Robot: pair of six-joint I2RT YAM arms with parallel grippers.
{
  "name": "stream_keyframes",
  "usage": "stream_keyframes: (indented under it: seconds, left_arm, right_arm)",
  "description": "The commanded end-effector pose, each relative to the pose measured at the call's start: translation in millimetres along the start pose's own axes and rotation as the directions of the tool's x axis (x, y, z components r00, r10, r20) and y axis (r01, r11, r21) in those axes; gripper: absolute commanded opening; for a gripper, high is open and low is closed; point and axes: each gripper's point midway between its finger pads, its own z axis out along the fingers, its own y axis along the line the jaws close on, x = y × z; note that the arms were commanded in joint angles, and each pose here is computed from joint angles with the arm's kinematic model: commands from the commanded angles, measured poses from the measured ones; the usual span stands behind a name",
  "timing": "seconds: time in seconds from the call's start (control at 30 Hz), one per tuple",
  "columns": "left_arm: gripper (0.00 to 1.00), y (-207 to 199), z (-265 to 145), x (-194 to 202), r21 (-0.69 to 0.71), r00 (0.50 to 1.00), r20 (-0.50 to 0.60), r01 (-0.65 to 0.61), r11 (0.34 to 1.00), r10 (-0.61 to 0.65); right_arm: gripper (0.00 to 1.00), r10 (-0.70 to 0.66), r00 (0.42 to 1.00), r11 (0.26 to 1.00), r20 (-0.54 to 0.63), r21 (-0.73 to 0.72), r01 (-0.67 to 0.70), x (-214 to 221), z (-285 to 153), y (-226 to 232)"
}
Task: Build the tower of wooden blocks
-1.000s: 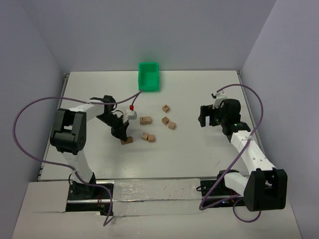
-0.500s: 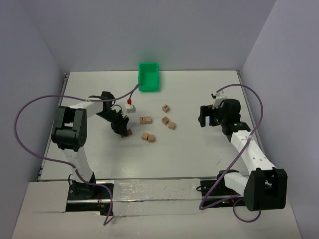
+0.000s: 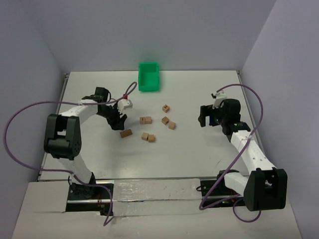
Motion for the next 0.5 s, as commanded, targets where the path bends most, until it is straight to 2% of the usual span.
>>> stream_keyframes:
  seconds: [0.0,0.2,0.47]
  left_arm:
    - [0.74,6,-30,-27,-0.118,0.989,0.074,-0.121,0.986,0.131]
    - [0.74,-17,-36,-25,-0.136,0.979,0.085,-0.173,0.975,0.186]
    - [0.72,-36,-11,-16,-0.125,0.978,0.051,-0.194,0.973,0.201]
  right_arm:
    - [1.0,-0.021,0.997,1.0,0.08,-0.009,0.022,-30,-8,5]
    - [1.0,-0.031,0.995,1.0,0.1,-0.001,0.031,-35,-12,4]
    - [1.0,-0.033,0.994,0.999,0.1,0.001,0.033,-35,-12,4]
